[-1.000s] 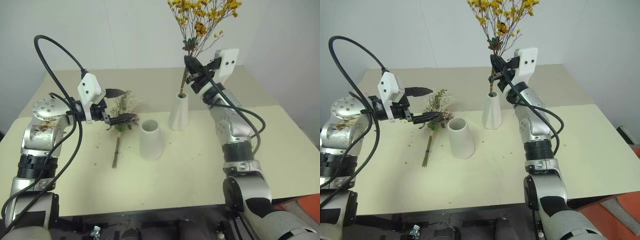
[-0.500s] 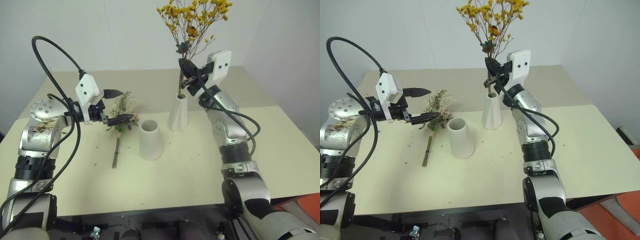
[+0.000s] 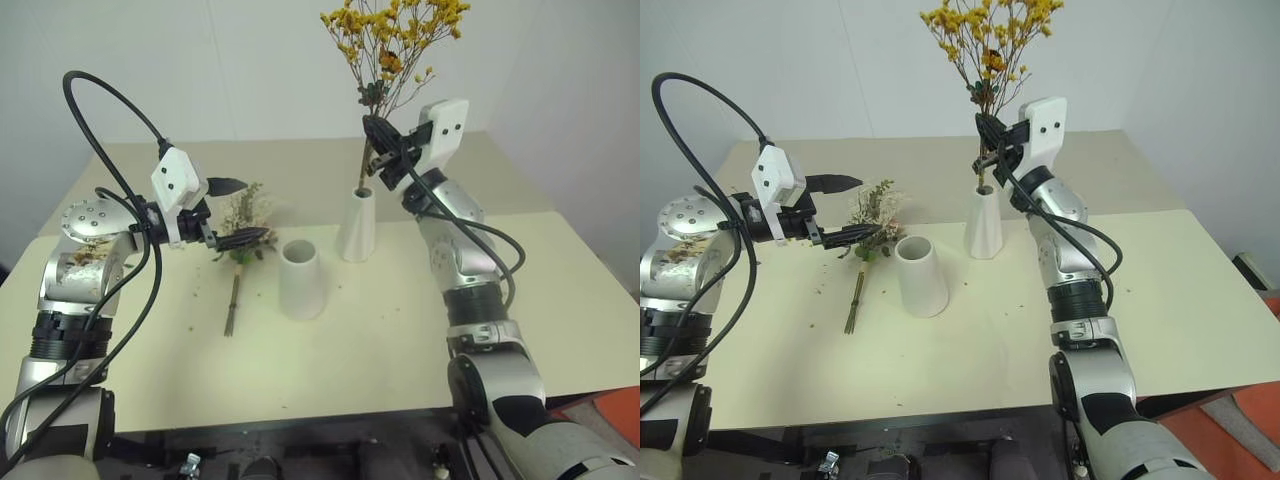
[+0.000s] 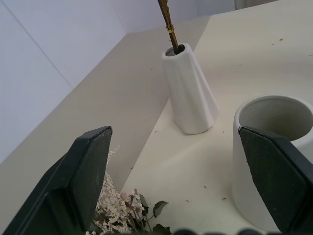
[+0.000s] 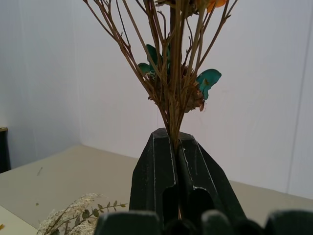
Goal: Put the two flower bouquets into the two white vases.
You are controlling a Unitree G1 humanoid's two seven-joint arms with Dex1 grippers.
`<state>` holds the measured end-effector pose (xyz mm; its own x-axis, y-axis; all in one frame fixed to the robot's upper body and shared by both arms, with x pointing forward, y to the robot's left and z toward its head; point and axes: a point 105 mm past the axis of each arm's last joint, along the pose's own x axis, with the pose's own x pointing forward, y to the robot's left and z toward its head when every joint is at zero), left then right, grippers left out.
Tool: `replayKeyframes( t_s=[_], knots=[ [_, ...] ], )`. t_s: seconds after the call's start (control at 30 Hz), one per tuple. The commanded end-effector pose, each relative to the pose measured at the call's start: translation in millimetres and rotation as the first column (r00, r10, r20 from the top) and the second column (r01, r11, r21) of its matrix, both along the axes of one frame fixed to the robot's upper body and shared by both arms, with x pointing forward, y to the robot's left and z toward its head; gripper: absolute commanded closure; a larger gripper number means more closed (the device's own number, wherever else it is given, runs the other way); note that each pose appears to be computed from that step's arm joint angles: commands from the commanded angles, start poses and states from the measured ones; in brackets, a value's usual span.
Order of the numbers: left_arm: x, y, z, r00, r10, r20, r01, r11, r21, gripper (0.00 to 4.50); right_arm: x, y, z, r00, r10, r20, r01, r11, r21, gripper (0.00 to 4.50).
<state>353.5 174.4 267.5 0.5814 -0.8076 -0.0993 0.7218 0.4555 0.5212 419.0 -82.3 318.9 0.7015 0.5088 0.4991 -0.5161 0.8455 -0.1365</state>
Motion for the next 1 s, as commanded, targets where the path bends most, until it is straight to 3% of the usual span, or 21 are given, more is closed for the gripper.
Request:
replayKeyframes(
  t_s=[0.03, 1.0],
  knots=[
    [-2.0, 1.7, 12.3, 0.999, 0.005, 0.053, -0.004, 1.000, -0.017, 0.00, 3.7, -6.8, 0.0, 1.000, -0.030, -0.011, 0.030, 1.000, -0.005, 4.48],
    [-5.7, 2.0, 10.7, 0.999, 0.008, 0.048, -0.007, 1.000, -0.016, 0.00, 1.9, -13.5, 18.1, 0.999, -0.035, 0.027, 0.035, 0.999, 0.005, 4.48]
  ],
)
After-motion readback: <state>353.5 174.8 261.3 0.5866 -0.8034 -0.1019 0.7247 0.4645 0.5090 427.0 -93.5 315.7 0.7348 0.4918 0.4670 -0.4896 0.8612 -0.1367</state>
